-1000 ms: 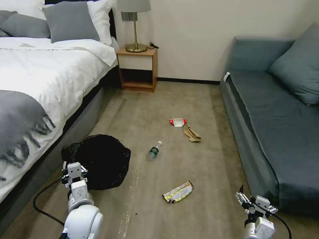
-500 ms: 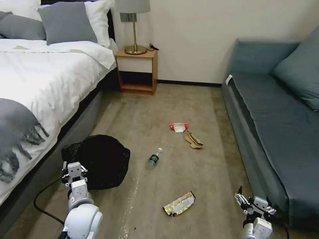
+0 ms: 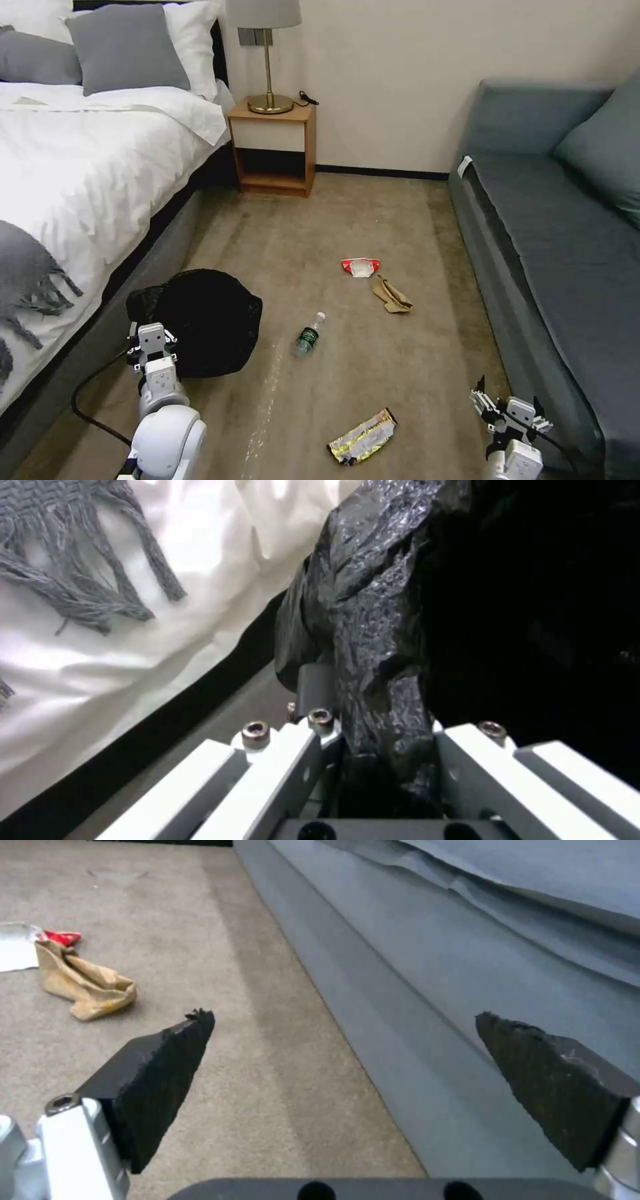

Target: Pick up the trash bin, then pick up the garbage on the floor and place it into the trash bin.

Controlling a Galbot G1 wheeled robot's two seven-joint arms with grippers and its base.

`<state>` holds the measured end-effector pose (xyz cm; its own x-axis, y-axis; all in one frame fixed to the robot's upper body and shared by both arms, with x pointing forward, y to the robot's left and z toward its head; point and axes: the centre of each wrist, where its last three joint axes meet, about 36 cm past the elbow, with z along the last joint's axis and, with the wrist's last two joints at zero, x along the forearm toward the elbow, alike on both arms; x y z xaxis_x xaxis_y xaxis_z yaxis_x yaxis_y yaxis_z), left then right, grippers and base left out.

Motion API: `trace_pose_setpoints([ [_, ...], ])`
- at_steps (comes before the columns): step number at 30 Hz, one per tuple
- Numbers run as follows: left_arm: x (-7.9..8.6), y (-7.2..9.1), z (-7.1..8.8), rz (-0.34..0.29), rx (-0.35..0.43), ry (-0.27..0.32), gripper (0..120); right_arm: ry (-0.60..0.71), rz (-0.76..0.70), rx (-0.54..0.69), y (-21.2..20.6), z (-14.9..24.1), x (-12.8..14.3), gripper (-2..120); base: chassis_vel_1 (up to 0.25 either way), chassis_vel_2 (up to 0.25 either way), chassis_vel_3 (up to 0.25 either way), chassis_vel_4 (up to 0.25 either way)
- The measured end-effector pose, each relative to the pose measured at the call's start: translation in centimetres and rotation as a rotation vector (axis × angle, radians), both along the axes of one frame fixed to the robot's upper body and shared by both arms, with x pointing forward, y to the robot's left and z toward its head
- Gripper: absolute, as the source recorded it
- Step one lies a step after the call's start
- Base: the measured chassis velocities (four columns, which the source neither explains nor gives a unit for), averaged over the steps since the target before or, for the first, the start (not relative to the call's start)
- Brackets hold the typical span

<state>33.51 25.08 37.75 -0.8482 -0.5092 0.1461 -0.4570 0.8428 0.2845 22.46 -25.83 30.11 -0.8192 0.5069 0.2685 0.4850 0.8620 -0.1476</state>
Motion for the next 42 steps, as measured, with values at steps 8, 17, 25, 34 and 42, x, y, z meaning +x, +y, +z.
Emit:
trace_pose_setpoints([
  [8, 0.5, 0.5, -0.1, -0.004, -0.002, -0.003, 3, 0.018, 0.0, -0.007, 0.1, -0.3, -0.2, 100, 0.0, 0.0, 0.0, 0.0],
  [17, 2.4, 3.5, 0.7, 0.051, 0.036, -0.041, 3, 0.043, 0.034, -0.024, -0.1, -0.6, 1.0, 100, 0.0, 0.0, 0.0, 0.0],
  [25, 4.0, 4.6, 1.2, 0.078, 0.05, -0.063, 3, 0.074, 0.133, -0.072, -2.3, 0.1, 4.1, 100, 0.0, 0.0, 0.0, 0.0],
  [34, 7.8, 4.3, 1.3, 0.039, 0.075, -0.068, 3, 0.115, 0.218, -0.118, -4.8, 0.7, 6.4, 100, 0.0, 0.0, 0.0, 0.0],
  [42, 8.3, 5.0, 0.6, 0.001, 0.079, -0.049, 3, 0.195, 0.387, -0.171, -4.8, 0.4, 8.5, 100, 0.0, 0.0, 0.0, 0.0],
])
